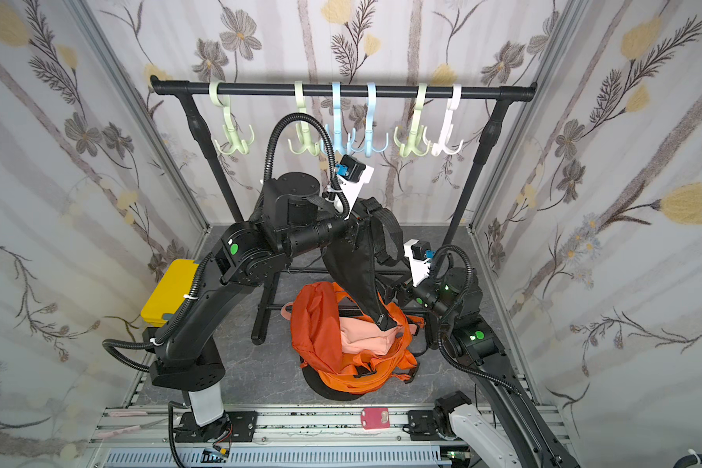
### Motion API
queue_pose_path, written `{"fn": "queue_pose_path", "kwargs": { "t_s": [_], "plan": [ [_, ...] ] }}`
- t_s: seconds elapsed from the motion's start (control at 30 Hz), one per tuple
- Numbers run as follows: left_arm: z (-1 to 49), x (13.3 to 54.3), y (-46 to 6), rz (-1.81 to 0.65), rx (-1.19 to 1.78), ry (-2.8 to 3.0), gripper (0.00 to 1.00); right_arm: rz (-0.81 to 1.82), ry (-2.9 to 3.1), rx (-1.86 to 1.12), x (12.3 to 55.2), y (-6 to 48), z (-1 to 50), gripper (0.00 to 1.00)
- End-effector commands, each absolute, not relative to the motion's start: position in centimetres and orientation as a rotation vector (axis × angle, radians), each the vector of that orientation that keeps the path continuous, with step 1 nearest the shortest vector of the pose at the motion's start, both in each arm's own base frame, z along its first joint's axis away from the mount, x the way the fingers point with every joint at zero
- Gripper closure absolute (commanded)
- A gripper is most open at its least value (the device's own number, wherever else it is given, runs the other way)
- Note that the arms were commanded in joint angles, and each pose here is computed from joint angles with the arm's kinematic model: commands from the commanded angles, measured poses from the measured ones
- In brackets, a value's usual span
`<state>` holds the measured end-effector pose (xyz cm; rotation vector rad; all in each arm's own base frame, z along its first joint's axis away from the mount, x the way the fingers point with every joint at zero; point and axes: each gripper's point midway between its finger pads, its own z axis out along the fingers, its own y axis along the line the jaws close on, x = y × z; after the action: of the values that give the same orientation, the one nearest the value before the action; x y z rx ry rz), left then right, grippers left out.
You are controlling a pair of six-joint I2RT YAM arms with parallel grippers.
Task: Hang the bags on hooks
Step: Pick up the bag from the bag.
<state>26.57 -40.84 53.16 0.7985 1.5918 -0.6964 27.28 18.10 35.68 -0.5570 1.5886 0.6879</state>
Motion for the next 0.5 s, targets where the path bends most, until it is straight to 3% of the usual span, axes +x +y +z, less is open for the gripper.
{"fn": "queue_pose_path", "kwargs": {
  "t_s": [0.0,0.17,0.3,0.47],
  "plan": [
    [54.3,25.8,-40.6,-0.742,0.796,1.562,1.00,0.647,1.493,-0.537,28.5,18.3,38.0,0.01],
    [54.5,25.2,-40.1,-0.773,0.785,1.557,1.00,0.648,1.446,-0.518,30.5,18.9,39.4,0.00],
    [55.2,24.6,-38.8,-0.801,0.752,1.531,1.00,0.656,1.414,-0.500,31.6,19.2,40.4,0.14],
    [55.3,25.1,-36.7,-0.816,0.696,1.530,1.00,0.631,1.393,-0.443,32.0,17.6,41.8,0.83]
  ]
}}
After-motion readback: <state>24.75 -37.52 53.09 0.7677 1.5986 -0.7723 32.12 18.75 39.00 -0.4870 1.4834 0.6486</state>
